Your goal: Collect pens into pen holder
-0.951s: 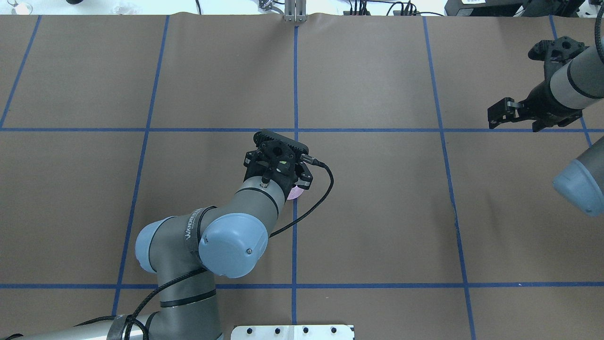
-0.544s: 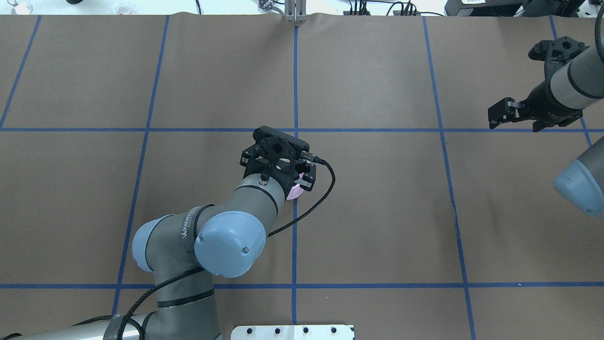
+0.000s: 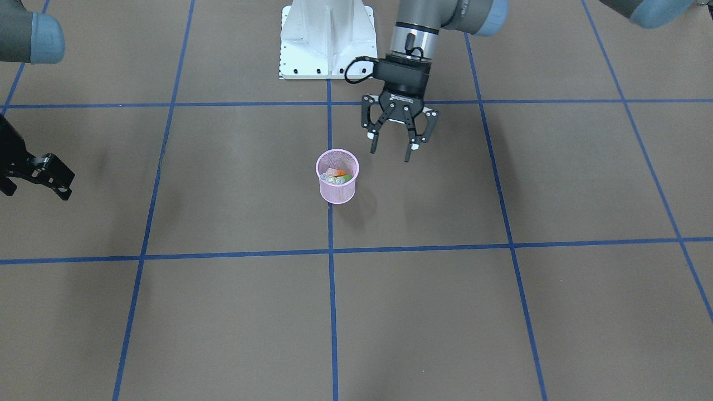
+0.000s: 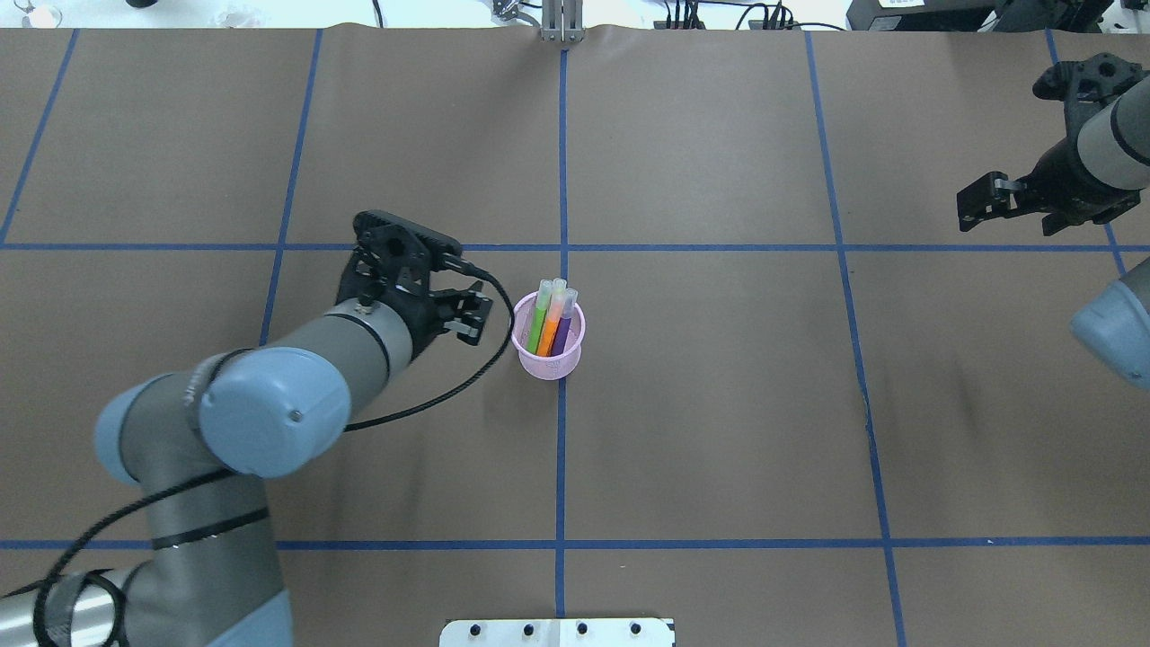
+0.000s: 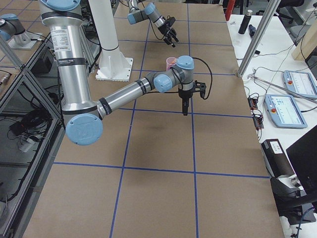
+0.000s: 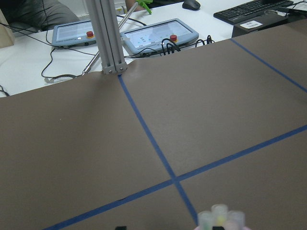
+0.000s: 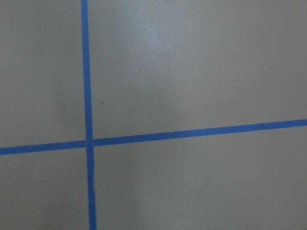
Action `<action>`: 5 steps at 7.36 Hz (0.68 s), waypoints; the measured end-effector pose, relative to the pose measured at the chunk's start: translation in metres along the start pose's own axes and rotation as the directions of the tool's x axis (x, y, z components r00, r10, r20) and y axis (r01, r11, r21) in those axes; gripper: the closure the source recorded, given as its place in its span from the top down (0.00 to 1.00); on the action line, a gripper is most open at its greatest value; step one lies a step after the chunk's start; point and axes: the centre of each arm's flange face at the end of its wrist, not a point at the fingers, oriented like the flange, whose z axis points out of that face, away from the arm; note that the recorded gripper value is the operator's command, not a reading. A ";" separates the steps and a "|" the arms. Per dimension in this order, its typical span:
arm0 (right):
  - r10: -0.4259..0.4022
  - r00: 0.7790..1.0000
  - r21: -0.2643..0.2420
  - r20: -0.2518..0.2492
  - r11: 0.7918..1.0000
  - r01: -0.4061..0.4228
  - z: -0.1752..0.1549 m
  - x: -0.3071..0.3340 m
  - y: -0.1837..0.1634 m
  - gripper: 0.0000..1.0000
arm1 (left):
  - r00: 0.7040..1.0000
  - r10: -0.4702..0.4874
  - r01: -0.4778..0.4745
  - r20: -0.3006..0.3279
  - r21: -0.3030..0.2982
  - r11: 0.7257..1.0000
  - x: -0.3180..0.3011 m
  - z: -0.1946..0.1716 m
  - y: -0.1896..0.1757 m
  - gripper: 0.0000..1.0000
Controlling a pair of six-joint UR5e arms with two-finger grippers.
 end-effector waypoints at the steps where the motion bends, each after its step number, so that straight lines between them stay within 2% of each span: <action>1: -0.011 1.000 0.000 -0.007 1.000 0.011 -0.001 0.017 -0.009 0.99 | 0.999 -0.005 0.008 0.048 -0.055 0.998 -0.049 0.011 0.010 0.72; 2: -0.023 1.000 -0.009 -0.009 1.000 0.023 0.000 0.038 -0.019 0.99 | 0.997 -0.027 0.036 0.075 -0.118 0.992 -0.099 0.017 0.007 0.73; 3: -0.041 0.999 -0.026 -0.009 0.999 0.041 0.002 0.066 -0.031 0.99 | 0.996 -0.048 0.061 0.071 -0.205 0.977 -0.152 0.018 0.000 0.73; 5: -0.079 0.997 -0.061 0.010 0.995 0.079 0.007 0.130 -0.053 0.99 | 0.996 -0.091 0.094 0.026 -0.377 0.922 -0.270 0.009 -0.013 0.84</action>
